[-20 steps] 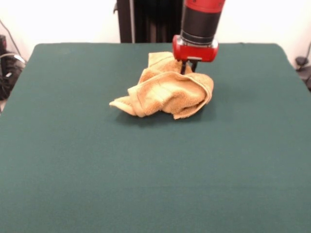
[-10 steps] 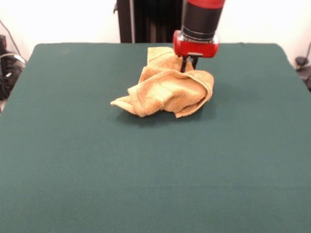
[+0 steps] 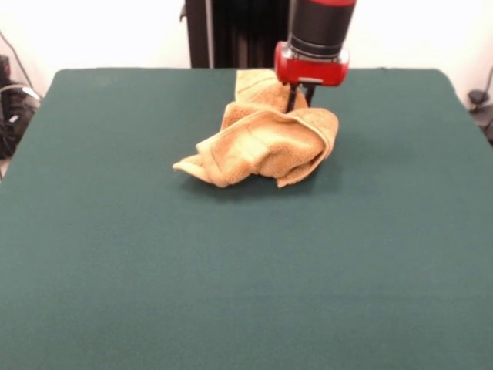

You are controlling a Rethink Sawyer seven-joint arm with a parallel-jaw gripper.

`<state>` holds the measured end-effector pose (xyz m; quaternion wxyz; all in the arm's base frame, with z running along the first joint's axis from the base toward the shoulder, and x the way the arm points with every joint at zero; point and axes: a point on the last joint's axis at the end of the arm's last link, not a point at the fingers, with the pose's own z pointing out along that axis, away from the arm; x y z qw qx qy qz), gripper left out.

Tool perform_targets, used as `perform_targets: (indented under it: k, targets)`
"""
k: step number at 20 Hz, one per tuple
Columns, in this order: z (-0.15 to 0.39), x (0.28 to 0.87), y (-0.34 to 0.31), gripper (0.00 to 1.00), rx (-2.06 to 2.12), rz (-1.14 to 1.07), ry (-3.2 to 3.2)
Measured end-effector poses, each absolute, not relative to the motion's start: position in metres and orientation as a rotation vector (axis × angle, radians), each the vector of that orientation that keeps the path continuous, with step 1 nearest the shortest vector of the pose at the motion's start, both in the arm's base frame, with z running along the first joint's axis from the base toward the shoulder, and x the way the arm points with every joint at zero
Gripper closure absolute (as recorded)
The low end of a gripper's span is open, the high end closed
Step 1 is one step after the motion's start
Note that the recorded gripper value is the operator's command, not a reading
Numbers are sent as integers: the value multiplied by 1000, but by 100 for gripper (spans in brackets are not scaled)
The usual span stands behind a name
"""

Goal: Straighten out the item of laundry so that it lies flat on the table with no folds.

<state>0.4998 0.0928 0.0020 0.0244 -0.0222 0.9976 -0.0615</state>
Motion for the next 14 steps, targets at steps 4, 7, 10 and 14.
perform_targets:
  k: [4,7,10,14]
  targets:
    - [5,502,93,100,-68,-190,3083]
    - [5,502,93,100,-68,-190,3084]
    - [5,501,93,100,-67,-190,3087]
    - [5,500,93,100,-67,-190,3096]
